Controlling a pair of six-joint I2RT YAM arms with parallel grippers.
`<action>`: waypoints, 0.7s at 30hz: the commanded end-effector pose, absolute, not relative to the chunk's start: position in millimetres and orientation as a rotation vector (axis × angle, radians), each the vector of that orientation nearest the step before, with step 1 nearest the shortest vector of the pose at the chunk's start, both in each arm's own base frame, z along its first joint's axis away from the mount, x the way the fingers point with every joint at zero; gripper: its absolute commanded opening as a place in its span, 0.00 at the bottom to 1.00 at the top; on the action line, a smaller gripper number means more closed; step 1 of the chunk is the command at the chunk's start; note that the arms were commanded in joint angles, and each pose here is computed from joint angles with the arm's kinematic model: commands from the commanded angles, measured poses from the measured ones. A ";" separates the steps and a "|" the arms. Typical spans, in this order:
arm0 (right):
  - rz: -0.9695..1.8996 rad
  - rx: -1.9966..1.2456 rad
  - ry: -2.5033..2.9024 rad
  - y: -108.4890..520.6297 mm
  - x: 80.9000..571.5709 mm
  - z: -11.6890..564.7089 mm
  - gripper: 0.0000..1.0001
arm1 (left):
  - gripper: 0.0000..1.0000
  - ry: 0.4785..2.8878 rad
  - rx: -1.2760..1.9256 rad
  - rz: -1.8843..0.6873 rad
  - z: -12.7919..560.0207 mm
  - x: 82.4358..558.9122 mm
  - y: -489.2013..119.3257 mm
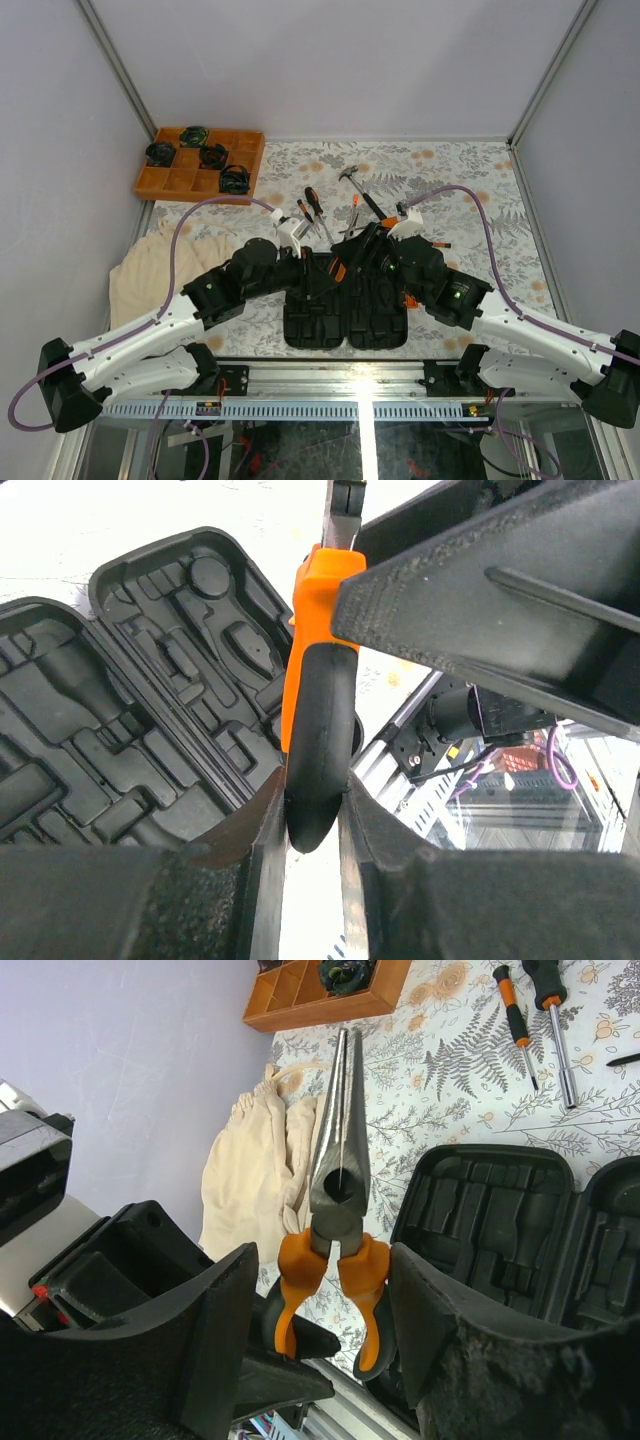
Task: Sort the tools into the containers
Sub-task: Pick up the pliers at the center of the board.
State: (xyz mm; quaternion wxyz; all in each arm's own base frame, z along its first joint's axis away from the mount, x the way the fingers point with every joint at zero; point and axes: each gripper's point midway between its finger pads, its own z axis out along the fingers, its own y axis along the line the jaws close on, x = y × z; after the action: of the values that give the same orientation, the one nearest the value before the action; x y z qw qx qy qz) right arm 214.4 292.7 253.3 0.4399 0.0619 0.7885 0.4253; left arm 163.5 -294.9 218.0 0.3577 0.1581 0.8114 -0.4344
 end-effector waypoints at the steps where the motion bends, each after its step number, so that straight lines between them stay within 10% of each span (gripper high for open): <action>1: 1.144 0.203 1.861 299.4 220.4 288.9 0.63 | 0.00 2.001 0.318 -1.126 240.4 178.8 -294.9; 12: 1.108 0.208 1.900 304.9 225.7 271.2 0.64 | 0.00 1.991 0.314 -1.128 245.4 183.2 -299.4; 21: 1.052 0.231 1.906 302.2 233.1 262.0 0.36 | 0.00 1.982 0.349 -1.147 242.5 177.2 -299.4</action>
State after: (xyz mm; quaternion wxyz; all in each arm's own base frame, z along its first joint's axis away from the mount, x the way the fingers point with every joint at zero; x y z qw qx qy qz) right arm 224.2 299.8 239.1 0.4357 0.0783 0.7962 0.4126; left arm 172.5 -292.2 214.0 0.3659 0.1343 0.8198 -0.4195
